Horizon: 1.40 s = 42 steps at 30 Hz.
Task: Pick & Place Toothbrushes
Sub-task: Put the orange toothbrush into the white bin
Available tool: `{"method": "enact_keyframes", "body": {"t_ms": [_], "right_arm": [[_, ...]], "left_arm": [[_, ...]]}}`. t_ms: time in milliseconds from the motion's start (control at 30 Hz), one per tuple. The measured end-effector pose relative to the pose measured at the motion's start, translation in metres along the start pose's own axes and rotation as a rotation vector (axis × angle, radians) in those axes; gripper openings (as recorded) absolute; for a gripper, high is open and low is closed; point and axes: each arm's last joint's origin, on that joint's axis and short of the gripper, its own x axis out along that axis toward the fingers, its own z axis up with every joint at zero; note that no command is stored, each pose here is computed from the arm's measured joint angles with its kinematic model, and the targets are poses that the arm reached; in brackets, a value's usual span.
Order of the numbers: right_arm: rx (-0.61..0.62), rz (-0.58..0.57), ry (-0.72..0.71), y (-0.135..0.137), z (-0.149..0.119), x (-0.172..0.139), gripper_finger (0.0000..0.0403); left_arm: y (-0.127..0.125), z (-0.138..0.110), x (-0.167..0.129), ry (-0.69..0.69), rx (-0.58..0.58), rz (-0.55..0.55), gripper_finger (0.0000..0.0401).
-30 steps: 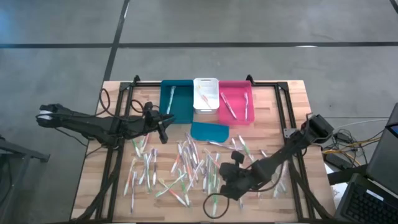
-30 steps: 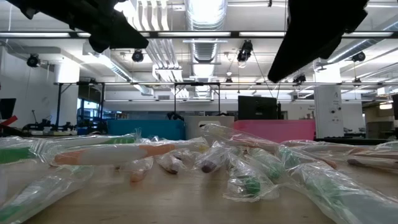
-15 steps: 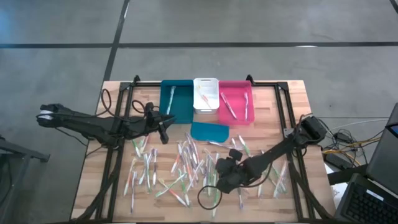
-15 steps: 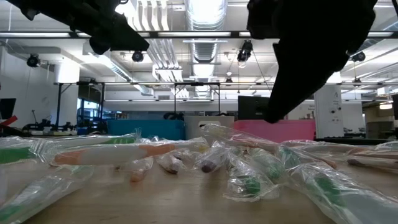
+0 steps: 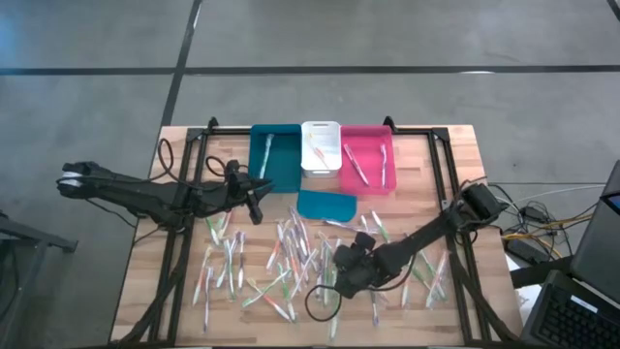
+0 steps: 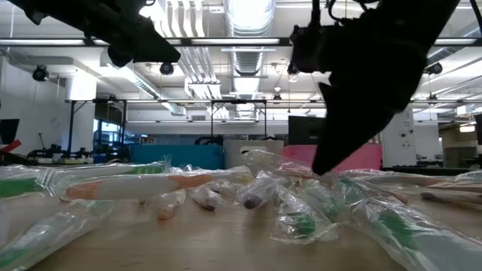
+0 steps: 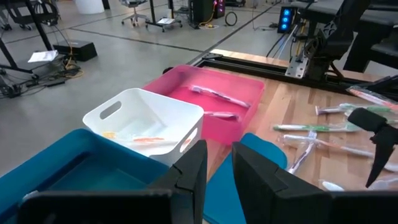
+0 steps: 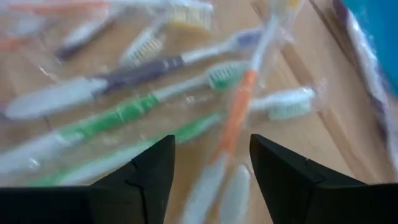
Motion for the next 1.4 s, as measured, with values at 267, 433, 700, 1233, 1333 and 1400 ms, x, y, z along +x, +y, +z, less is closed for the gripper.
{"method": "enact_keyframes", "body": {"t_ms": [267,433,700,1233,1333,1400], "right_arm": [[0.009,-0.008,0.025,-0.010,-0.007,0.014,0.0162],[0.018,-0.010,0.025,-0.012,-0.008,0.018,0.0130],[0.020,0.008,0.012,-0.010,-0.003,0.012,0.0053],[-0.038,0.012,-0.045,-0.030,0.031,-0.021,0.0033],[-0.057,-0.002,-0.061,-0.042,0.045,-0.023,0.0022],[-0.054,-0.009,-0.074,-0.052,0.055,-0.026,0.0021]], "left_arm": [[0.000,0.000,0.000,-0.001,-0.002,0.000,0.0081],[0.000,0.000,0.000,-0.001,-0.002,-0.001,0.0081],[0.000,0.000,0.000,-0.001,-0.003,-0.001,0.0080],[0.000,0.000,0.000,-0.003,-0.004,-0.001,0.0081],[0.000,0.000,0.000,-0.003,-0.004,-0.001,0.0081],[0.000,0.000,0.000,-0.003,-0.004,-0.001,0.0080]]}}
